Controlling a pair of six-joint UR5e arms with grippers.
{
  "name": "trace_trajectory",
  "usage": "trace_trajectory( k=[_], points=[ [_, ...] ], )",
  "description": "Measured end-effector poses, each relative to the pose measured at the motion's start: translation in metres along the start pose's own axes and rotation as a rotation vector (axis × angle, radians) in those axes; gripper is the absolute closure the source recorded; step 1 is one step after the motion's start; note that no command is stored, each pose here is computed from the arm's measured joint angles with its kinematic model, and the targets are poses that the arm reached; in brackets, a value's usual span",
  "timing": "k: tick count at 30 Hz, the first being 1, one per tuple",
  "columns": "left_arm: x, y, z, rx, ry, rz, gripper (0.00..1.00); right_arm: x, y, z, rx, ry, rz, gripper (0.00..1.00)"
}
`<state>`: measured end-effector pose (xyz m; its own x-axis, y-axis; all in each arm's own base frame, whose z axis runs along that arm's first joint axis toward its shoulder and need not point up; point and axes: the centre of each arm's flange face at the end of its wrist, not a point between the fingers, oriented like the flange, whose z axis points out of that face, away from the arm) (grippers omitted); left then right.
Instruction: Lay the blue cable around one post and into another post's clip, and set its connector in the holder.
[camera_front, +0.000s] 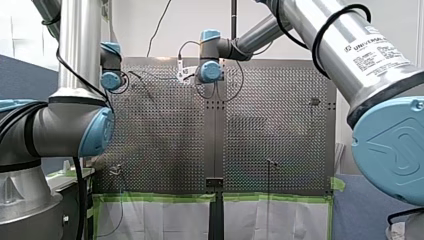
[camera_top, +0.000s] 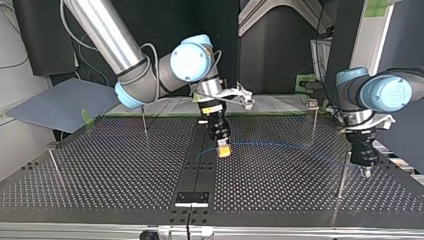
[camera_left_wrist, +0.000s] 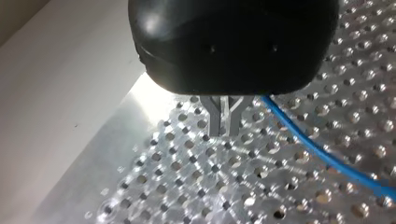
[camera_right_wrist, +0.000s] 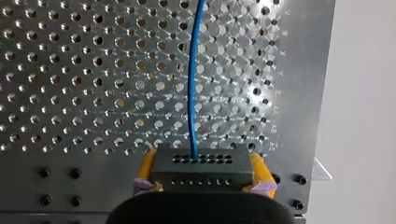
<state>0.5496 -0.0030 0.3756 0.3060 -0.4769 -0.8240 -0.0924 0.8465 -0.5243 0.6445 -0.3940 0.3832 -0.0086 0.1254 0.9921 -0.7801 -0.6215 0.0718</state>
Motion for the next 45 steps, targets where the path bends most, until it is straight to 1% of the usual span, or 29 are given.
trace_trajectory(
  k=[6, 11, 17, 22, 24, 33, 34, 35, 37, 38, 39, 40, 41, 42, 43, 44, 45],
  points=[
    [0.002, -0.004, 0.0, 0.009, 0.004, -0.003, 0.91, -0.003, 0.005, 0.002, -0.007, -0.003, 0.001, 1.0],
    [0.003, -0.006, 0.0, 0.01, 0.007, -0.006, 0.91, -0.017, 0.015, 0.008, -0.021, -0.023, -0.003, 1.0],
    [0.009, -0.005, -0.001, -0.004, 0.017, -0.007, 0.91, -0.028, 0.021, 0.011, -0.032, -0.041, -0.004, 1.0],
    [0.028, 0.001, 0.0, -0.019, 0.056, -0.002, 0.91, -0.034, 0.028, 0.011, -0.042, -0.055, -0.006, 1.0],
    [0.033, 0.002, 0.0, -0.021, 0.064, -0.003, 0.91, -0.037, 0.031, 0.011, -0.046, -0.061, -0.007, 1.0],
    [0.038, 0.001, -0.001, -0.018, 0.073, -0.005, 0.91, -0.057, 0.045, 0.008, -0.063, -0.091, -0.012, 1.0],
    [0.038, 0.0, -0.001, -0.018, 0.074, -0.006, 0.88, -0.059, 0.046, 0.008, -0.063, -0.094, -0.012, 1.0],
    [0.038, 0.0, -0.002, -0.017, 0.075, -0.007, 0.88, -0.061, 0.047, 0.007, -0.064, -0.097, -0.013, 1.0],
    [0.039, -0.001, -0.002, -0.015, 0.076, -0.009, 0.81, -0.066, 0.048, 0.006, -0.066, -0.101, -0.013, 1.0],
    [0.039, -0.001, -0.002, -0.014, 0.076, -0.01, 0.81, -0.068, 0.049, 0.005, -0.067, -0.104, -0.014, 1.0],
    [0.039, -0.002, -0.002, -0.014, 0.076, -0.011, 0.75, -0.07, 0.05, 0.005, -0.067, -0.106, -0.014, 1.0],
    [0.039, -0.002, -0.002, -0.012, 0.077, -0.011, 0.65, -0.072, 0.05, 0.004, -0.068, -0.108, -0.014, 1.0],
    [0.039, -0.003, -0.002, -0.012, 0.077, -0.011, 0.65, -0.073, 0.051, 0.004, -0.068, -0.11, -0.014, 1.0],
    [0.04, -0.003, -0.002, -0.011, 0.077, -0.011, 0.54, -0.074, 0.052, 0.004, -0.069, -0.111, -0.015, 1.0],
    [0.04, -0.003, -0.002, -0.012, 0.078, -0.011, 0.48, -0.075, 0.053, 0.003, -0.07, -0.113, -0.015, 1.0],
    [0.04, -0.004, -0.003, -0.012, 0.078, -0.011, 0.48, -0.077, 0.054, 0.003, -0.072, -0.116, -0.015, 1.0],
    [0.04, -0.004, -0.003, -0.014, 0.079, -0.011, 0.42, -0.078, 0.055, 0.003, -0.073, -0.118, -0.016, 1.0]
  ],
)
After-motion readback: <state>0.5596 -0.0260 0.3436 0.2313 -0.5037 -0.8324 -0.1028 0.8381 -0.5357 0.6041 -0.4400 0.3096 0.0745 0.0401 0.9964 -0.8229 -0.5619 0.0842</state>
